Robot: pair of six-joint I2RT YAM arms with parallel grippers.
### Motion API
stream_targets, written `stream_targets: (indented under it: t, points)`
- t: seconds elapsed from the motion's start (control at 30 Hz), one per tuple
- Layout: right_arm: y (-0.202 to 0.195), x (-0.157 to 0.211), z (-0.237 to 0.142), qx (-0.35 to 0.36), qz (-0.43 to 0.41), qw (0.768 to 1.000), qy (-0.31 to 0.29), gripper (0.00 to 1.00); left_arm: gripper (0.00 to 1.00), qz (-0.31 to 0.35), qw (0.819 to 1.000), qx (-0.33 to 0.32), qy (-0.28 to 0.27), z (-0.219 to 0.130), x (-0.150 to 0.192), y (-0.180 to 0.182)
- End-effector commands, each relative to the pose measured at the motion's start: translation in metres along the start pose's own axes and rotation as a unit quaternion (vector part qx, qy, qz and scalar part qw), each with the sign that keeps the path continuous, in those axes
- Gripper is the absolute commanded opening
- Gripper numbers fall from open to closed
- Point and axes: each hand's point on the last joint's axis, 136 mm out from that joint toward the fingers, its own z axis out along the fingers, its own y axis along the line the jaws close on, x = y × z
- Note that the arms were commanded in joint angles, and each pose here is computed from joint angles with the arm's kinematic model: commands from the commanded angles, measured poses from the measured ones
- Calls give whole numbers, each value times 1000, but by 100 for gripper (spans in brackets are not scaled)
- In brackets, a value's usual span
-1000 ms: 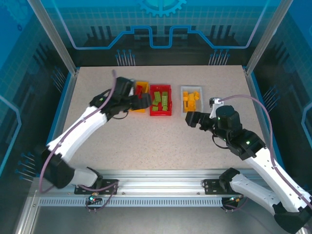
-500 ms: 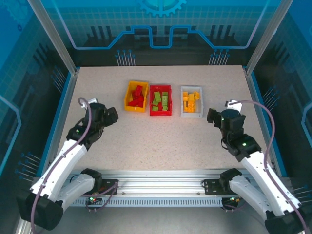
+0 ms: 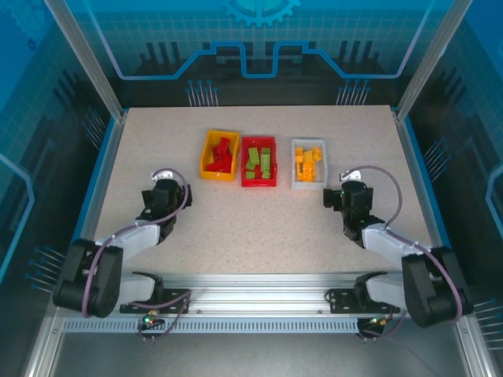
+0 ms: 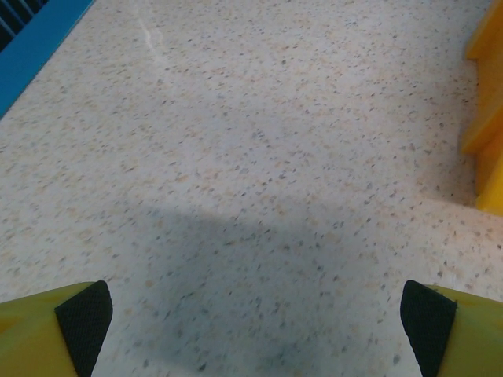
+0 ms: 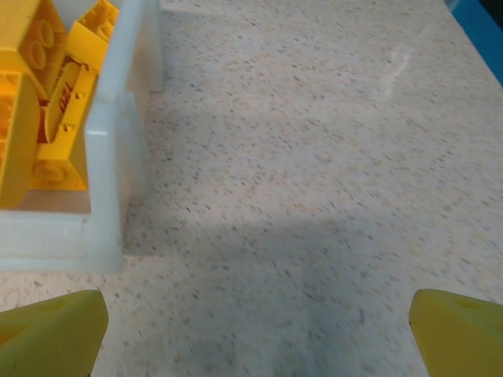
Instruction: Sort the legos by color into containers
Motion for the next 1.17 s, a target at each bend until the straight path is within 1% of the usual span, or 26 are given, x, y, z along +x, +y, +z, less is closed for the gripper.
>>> stream_targets:
  t: [0.0,0.03,0.07,0.13,0.2,0.23,0.27,0.37,0.4,0.43,0.47,0.5,0.53,0.6,0.63,0.77,1.13]
  points:
    - [9,-47,7,-36,4,995,-92,100,99,-20,995,32,-93,5,-47,-13]
    - [8,-49,11,-33,-2,996,-87,100,99,-20,994,35,-101,7,-50,-15]
    - [9,-50,14,-36,-12,995,-89,100,99,-7,993,39,-109,9,-53,-18]
    - [9,-53,16,-44,-20,994,-103,100,99,6,992,44,-117,13,-54,-21]
    - [4,-48,19,-55,-3,991,-120,100,99,-13,988,38,-151,17,-50,-14]
    - [1,-45,20,-58,8,990,-126,100,99,-14,986,47,-158,16,-49,-14]
    - [-1,-41,22,-66,17,989,-129,100,99,-17,988,55,-146,14,-45,-16]
    - [-2,-35,31,-70,24,989,-130,100,99,-16,985,65,-160,19,-39,-18]
    - [0,-35,35,-81,23,990,-113,100,99,-10,982,67,-175,18,-41,-18]
    - [4,-35,39,-90,20,991,-99,100,99,-10,984,81,-160,16,-36,-22]
    - [7,-38,40,-94,14,991,-98,100,99,-9,984,93,-150,18,-35,-25]
    - [7,-37,41,-94,13,991,-96,100,99,-3,984,93,-150,22,-38,-27]
    - [6,-37,40,-93,13,991,-97,100,99,-5,986,91,-136,25,-38,-26]
    - [7,-38,40,-91,11,991,-97,100,99,-31,988,98,-116,33,-38,-18]
    - [7,-37,41,-90,11,991,-95,100,99,-39,988,99,-114,32,-37,-16]
    - [12,-38,41,-87,-4,992,-92,100,99,-40,988,98,-117,32,-38,-15]
    - [12,-37,41,-84,-6,992,-92,100,99,-39,988,98,-116,32,-38,-15]
